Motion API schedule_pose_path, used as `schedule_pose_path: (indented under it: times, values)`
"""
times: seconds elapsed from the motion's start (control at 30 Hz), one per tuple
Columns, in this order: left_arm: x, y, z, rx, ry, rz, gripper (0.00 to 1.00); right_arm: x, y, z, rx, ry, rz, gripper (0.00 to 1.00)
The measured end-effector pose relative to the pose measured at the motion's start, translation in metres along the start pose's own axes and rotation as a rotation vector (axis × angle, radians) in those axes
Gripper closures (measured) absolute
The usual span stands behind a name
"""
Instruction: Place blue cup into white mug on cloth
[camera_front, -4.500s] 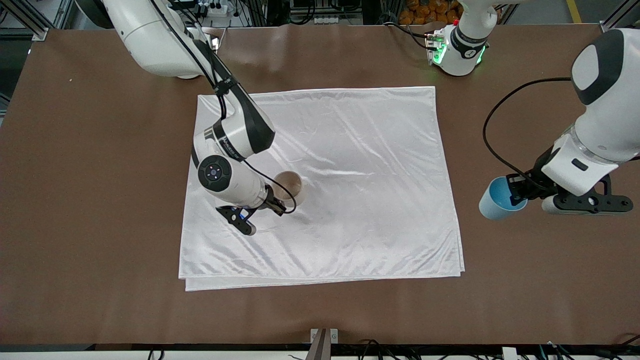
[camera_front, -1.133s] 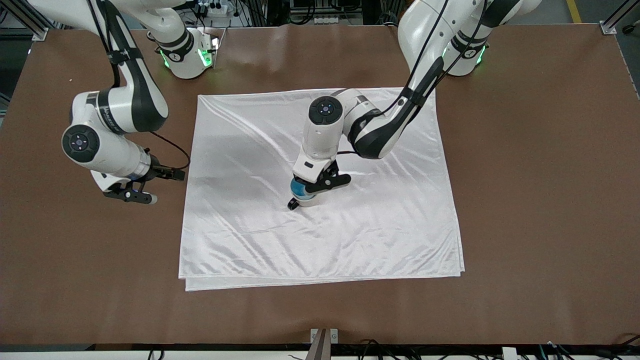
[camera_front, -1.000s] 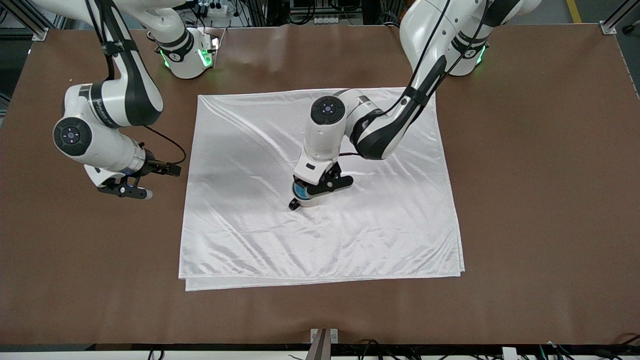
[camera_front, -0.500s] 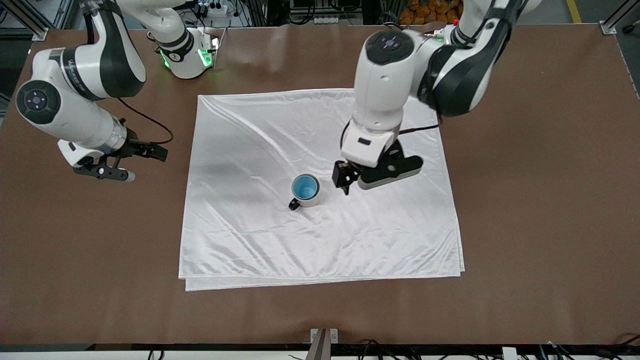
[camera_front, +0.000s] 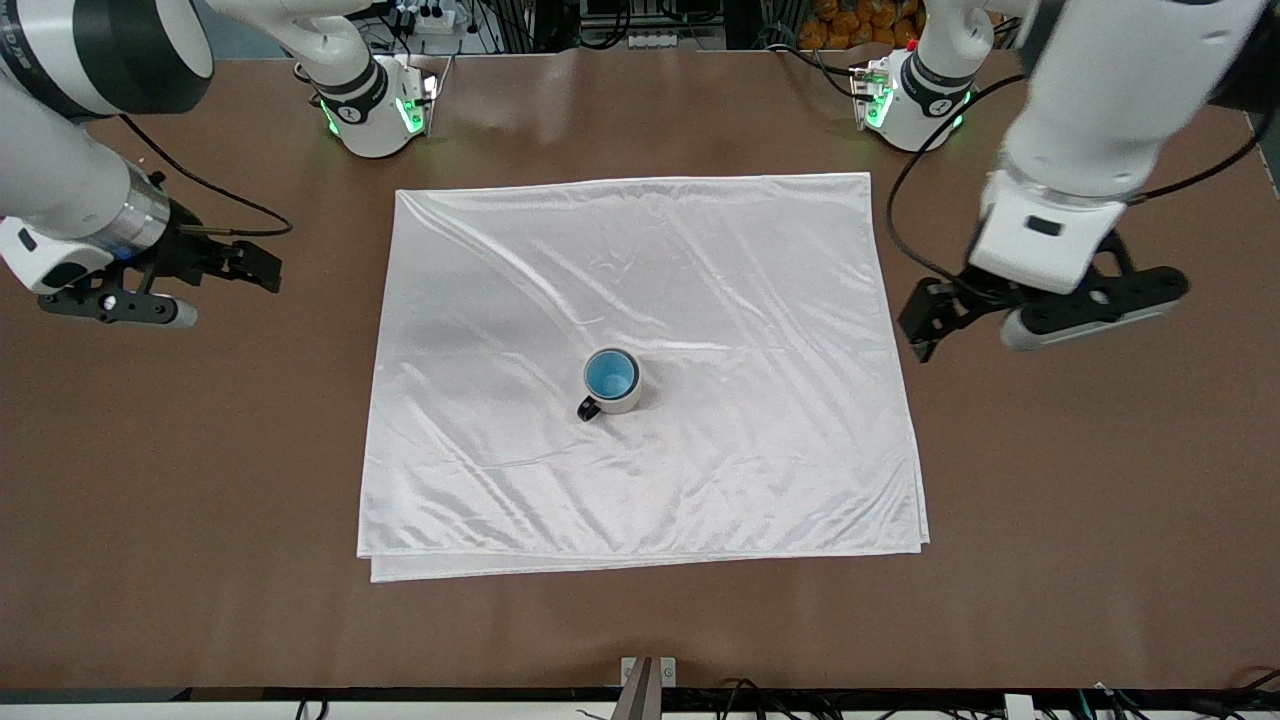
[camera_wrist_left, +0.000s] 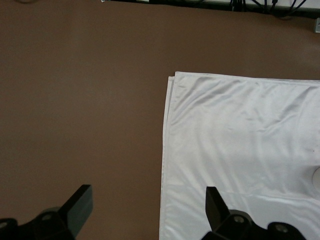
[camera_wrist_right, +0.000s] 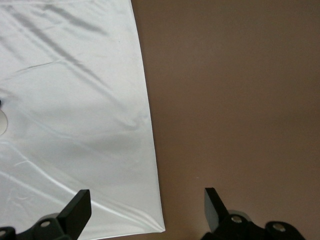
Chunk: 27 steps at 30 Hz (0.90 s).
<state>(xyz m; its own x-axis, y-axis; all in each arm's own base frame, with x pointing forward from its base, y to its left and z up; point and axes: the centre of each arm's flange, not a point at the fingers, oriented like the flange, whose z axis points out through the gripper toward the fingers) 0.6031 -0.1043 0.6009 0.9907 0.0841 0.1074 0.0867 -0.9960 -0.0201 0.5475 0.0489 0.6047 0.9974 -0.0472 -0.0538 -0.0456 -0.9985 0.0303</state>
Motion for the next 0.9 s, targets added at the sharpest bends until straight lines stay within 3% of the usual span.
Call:
schedule_pose_path:
  times: [0.17, 0.6, 0.9]
  values:
    - [-0.004, 0.002, 0.007, 0.008, -0.032, 0.006, 0.00, 0.001, -0.001, -0.005, 0.002, 0.012, -0.003, 0.00]
    - [-0.004, 0.003, 0.006, 0.007, -0.032, 0.008, 0.00, 0.001, -0.008, -0.012, 0.004, 0.031, -0.020, 0.00]
    - [-0.004, 0.002, 0.006, 0.008, -0.031, 0.006, 0.00, 0.001, -0.007, -0.035, 0.011, 0.078, -0.019, 0.00]
